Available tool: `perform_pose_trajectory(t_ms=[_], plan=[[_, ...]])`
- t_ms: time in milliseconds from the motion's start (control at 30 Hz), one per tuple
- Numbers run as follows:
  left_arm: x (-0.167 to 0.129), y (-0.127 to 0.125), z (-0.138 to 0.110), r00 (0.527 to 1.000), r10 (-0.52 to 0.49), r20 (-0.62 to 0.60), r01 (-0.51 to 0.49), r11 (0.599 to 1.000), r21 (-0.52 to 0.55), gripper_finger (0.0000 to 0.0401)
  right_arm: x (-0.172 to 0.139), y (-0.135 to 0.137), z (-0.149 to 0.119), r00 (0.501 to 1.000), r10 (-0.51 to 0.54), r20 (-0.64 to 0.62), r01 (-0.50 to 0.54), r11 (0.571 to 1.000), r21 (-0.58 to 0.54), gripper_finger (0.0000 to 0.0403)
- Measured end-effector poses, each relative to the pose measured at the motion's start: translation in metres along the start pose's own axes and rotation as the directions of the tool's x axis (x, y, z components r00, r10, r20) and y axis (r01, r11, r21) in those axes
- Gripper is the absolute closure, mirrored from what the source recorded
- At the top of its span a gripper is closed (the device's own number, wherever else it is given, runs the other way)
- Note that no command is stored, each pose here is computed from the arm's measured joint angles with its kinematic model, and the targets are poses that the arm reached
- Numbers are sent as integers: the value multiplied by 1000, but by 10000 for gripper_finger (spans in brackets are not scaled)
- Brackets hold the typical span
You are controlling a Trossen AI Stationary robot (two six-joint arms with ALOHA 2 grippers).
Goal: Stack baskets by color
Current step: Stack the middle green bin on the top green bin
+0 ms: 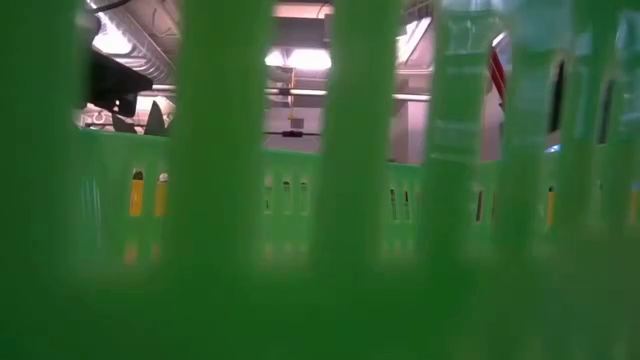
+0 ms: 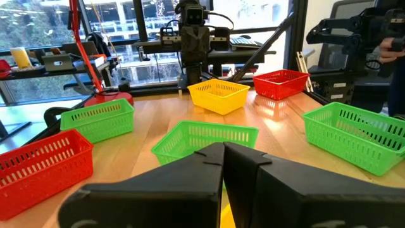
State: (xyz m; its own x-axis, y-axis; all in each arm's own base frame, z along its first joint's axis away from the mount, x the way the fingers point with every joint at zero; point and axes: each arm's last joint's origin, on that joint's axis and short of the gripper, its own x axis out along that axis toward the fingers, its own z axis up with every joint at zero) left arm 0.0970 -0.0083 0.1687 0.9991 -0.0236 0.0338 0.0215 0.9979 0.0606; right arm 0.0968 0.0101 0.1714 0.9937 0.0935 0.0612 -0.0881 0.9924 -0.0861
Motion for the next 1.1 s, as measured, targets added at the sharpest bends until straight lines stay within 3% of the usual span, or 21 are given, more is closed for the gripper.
perform_pose_trajectory(t_ms=[267,433,600,767,1100], plan=[[0,0,0,1000,0,0,0,1000,0,401,-4,-3,28,997,-33,68,33,999,7,399],[0,0,0,1000,0,0,0,1000,0,401,-5,-9,65,995,-104,0,104,995,0,401],[0,0,0,1000,0,0,0,1000,0,401,12,-13,94,968,-162,-192,159,987,-31,402],[0,0,0,1000,0,0,0,1000,0,401,50,-19,128,904,-254,-345,278,960,21,402],[0,0,0,1000,2,3,-2,1000,0,401,138,-20,166,696,-212,-686,366,926,86,396]])
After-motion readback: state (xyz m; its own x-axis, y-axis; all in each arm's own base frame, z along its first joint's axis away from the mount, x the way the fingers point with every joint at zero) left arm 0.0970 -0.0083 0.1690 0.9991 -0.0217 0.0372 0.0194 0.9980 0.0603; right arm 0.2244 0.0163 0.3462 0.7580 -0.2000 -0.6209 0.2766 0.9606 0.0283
